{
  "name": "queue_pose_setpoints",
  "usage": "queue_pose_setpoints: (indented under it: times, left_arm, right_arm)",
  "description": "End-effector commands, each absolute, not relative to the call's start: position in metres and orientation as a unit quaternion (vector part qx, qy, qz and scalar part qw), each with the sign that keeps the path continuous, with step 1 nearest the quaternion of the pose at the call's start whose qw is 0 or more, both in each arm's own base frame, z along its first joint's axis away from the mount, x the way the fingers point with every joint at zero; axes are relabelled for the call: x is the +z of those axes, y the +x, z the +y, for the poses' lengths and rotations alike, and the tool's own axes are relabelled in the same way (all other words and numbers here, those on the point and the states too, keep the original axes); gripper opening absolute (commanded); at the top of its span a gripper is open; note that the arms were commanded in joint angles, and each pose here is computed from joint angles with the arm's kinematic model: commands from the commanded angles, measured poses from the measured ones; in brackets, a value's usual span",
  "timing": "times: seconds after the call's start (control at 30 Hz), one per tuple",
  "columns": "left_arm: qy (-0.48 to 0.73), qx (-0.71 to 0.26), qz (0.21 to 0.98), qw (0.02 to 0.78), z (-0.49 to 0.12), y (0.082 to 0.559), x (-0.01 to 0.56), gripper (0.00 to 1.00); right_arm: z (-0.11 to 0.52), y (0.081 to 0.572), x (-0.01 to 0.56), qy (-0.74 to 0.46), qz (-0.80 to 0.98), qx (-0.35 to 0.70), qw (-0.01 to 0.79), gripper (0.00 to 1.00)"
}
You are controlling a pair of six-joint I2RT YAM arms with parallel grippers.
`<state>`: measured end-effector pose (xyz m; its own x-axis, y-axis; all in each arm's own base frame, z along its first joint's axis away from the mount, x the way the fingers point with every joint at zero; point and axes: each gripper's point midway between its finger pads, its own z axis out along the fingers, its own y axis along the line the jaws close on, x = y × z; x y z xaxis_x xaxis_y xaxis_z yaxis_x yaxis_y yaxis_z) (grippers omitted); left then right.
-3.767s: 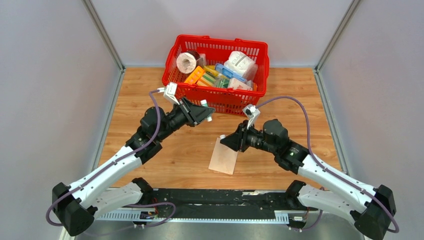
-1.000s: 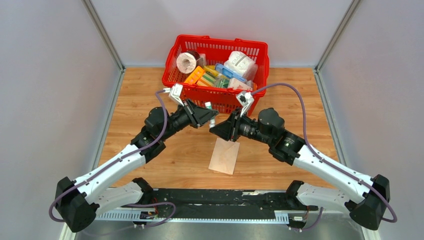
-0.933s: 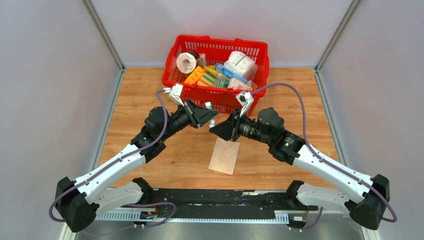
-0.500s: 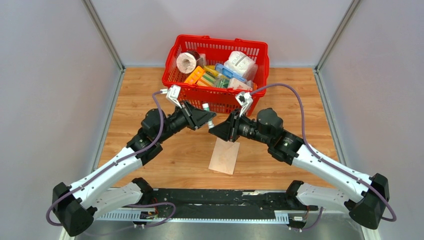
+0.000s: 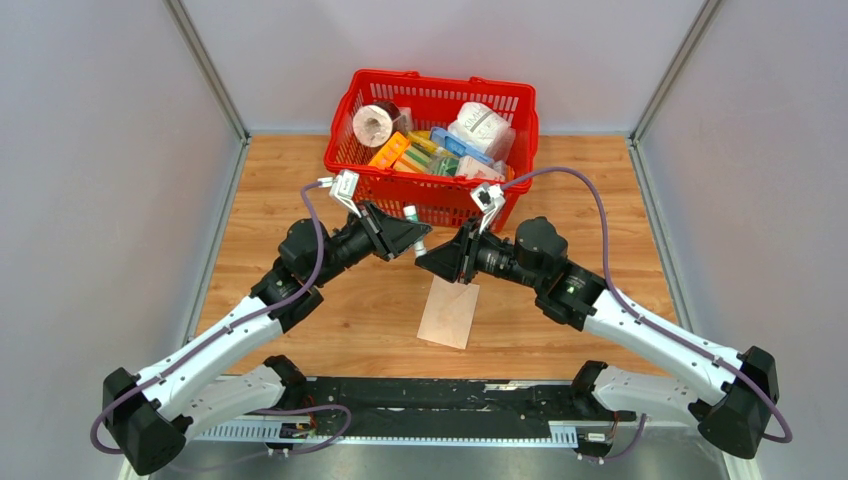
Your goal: Place the letter into the envelope and seal it
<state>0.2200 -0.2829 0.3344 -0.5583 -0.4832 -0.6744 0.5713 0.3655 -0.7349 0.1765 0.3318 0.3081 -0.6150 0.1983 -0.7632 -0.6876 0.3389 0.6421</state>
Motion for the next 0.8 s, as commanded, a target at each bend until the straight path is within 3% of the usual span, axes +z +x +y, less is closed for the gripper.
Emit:
queue_pose_setpoints:
  times: [0.0,0.57,0.77]
  left_arm:
    - [0.048,-0.579,0.653,0.486,-0.284,0.215,0.354,0.00]
    - [0.043,-0.585,0.655,0.476,-0.285,0.214,0.351,0.00]
    - [0.042,-0.586,0.655,0.475,-0.286,0.215,0.350,0.00]
  right_arm:
    - [0.334,0.175,0.325,-0.178,0.687,0.563,0.424,0.15]
    - [0.321,0.187,0.339,-0.139,0.677,0.552,0.466,0.16]
    - [0.330,0.178,0.338,-0.163,0.675,0.568,0.443,0.16]
